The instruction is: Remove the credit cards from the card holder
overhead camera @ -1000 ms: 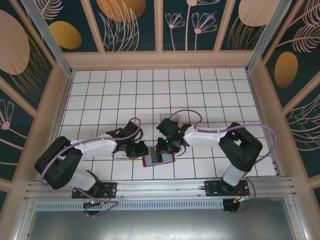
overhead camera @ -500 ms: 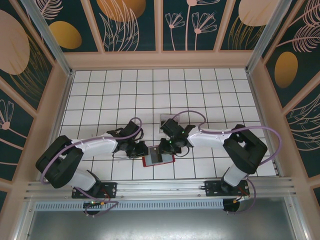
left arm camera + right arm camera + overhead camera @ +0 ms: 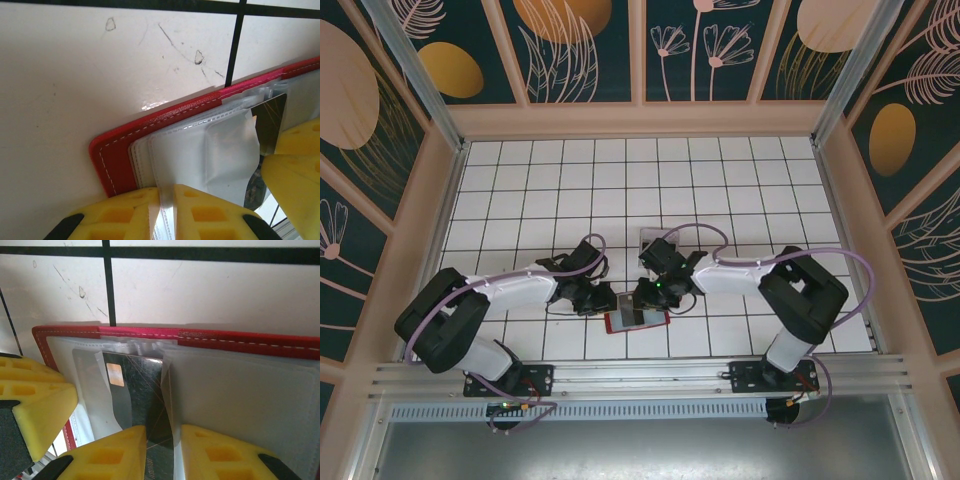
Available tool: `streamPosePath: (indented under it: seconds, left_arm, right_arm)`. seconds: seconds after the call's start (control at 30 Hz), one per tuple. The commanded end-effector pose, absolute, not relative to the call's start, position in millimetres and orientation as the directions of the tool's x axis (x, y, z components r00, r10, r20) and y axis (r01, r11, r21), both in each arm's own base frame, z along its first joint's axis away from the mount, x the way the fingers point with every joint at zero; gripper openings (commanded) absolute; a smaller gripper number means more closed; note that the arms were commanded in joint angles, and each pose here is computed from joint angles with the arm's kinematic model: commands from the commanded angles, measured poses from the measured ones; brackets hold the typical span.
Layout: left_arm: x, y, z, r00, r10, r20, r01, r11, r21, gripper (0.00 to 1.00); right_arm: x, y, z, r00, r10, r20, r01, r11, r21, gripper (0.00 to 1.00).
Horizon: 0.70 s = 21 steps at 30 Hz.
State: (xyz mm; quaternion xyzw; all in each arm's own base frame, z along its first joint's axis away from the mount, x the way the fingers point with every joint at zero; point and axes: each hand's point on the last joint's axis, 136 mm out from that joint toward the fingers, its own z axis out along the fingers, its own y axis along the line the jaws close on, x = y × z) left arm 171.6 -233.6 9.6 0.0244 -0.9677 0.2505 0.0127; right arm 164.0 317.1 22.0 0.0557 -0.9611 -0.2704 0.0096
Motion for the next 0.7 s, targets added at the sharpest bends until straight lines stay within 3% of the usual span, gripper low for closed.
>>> streamPosePath:
  seconds: [0.0,0.17,0.67]
  left_arm:
    - [134,-169,-41,-0.989,-0.068,0.135,-0.094,0.977,-0.191,0.2]
    - [137,-172,-38,-0.989,-0.07,0.127,-0.095,0.975,-0.201,0.2]
    - [143,-178,-29,-0.992,-0.071,0.105,-0.094,0.969,-0.23,0.2]
  right_arm:
    - [157,307,3,-0.993,-0.113,0.034,-0.082,0.87,0.486,0.28]
    - [158,308,5,-0.993,-0.113,0.03,-0.084,0.866,0.492,0.27]
    - [165,314,23,-0.995,-0.095,-0.019,-0.091,0.84,0.535,0.06]
